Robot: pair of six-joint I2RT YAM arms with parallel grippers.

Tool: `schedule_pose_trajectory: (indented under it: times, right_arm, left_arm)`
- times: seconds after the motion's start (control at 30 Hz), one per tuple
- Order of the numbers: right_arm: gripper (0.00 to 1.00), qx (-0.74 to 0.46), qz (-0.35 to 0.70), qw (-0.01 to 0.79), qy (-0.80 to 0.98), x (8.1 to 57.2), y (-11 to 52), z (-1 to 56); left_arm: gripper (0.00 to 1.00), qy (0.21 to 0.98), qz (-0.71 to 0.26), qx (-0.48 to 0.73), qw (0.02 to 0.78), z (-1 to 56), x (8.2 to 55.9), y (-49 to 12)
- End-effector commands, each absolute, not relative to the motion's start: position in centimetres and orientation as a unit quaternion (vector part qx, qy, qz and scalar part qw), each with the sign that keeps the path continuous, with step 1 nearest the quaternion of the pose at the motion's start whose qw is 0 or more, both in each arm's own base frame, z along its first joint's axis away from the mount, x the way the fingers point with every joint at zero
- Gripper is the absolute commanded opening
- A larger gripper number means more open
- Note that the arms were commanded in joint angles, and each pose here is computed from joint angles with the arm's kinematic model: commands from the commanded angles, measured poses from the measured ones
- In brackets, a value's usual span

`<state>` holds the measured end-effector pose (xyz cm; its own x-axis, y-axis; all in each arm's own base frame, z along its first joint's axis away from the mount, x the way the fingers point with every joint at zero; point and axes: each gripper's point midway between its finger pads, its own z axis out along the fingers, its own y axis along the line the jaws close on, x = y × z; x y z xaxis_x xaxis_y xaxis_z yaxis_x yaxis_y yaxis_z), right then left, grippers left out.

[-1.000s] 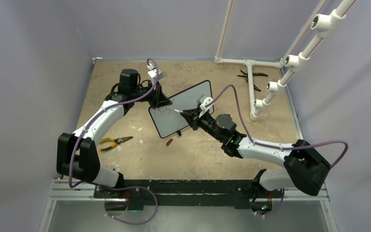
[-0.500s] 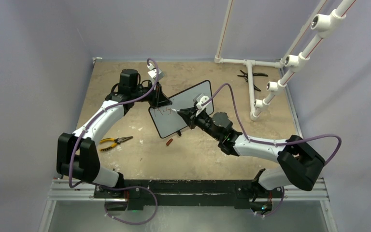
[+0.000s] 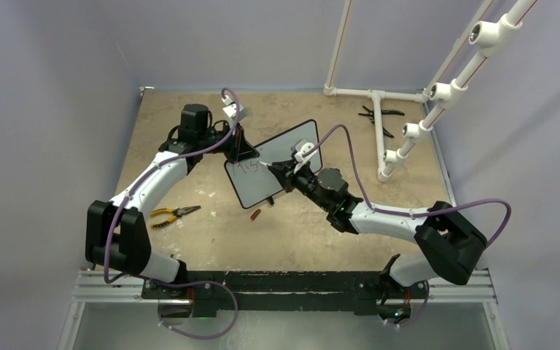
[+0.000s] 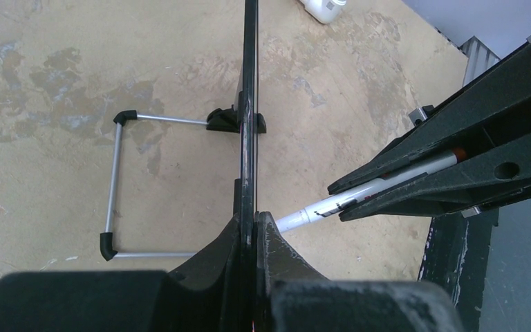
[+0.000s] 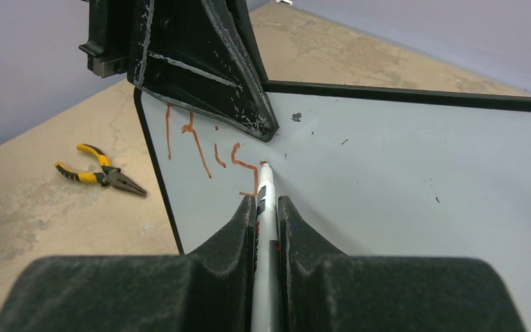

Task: Write a sentence on the whiteboard

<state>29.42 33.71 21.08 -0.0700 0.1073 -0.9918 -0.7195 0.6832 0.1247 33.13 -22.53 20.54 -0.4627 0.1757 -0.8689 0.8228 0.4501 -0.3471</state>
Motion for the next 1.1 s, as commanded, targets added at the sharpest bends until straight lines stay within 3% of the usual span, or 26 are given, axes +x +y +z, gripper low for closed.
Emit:
schedule_pose_trajectory:
  times: [0.0,1.07]
  right_arm:
    - [0.00,-0.197,0.308,0.667,0.650,30.8,33.0,23.0]
    - [0.00,-0.223,0.349,0.670,0.617,30.1,34.9,25.5]
  left_arm:
    - [0.00,0.761,-0.416,0.340,0.363,19.1,31.7,-23.0]
    - [0.00,0.759,-0.416,0.341,0.366,19.3,31.6,-23.0]
